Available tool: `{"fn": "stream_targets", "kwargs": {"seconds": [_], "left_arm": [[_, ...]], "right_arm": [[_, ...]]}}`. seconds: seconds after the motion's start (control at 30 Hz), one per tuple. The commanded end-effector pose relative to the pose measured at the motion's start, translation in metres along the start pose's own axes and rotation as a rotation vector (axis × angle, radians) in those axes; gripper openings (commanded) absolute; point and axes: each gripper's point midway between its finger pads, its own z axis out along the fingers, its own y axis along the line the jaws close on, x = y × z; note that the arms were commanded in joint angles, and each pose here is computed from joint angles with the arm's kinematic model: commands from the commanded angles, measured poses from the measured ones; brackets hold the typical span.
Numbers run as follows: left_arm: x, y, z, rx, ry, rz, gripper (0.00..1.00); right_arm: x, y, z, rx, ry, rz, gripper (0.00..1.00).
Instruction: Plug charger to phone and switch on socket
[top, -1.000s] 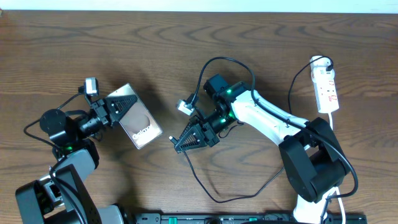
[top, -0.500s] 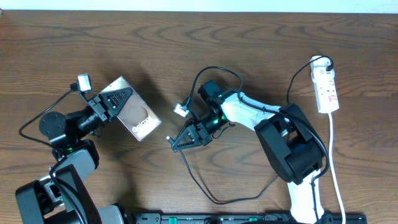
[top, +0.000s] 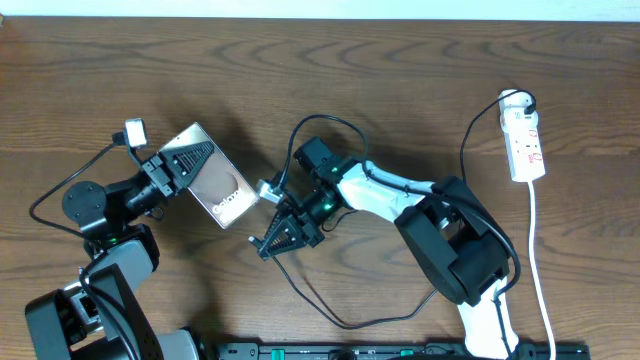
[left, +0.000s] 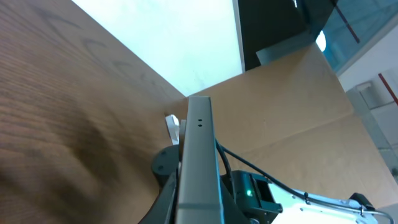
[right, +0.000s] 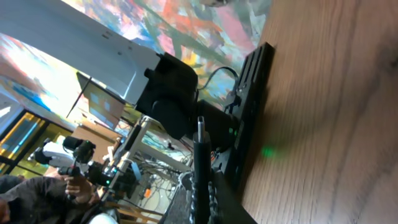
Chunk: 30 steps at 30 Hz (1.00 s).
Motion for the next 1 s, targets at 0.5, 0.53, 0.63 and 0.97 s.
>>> {"fn": "stream_targets", "kwargs": {"seconds": [0.5, 0.53, 0.63, 0.97], "left_arm": [[0.001, -0.009, 0.001, 0.018, 0.032, 0.064, 0.08], [0.001, -0.009, 0.001, 0.018, 0.031, 0.064, 0.07], [0.001, -0.009, 0.001, 0.017, 0.029, 0.064, 0.08], [-0.013, -0.006, 0.001, -0.003, -0.05, 0.063, 0.08]], "right_arm": [[-0.03, -0.002, 0.0, -0.022, -0.016, -0.067, 0.01], [-0.031, -0.002, 0.0, -0.022, -0.016, -0.066, 0.01], [-0.031, -0.002, 0.0, -0.02, -0.016, -0.063, 0.01], [-0.033, -0.006, -0.007, 0.0, -0.027, -0.049, 0.01]]}}
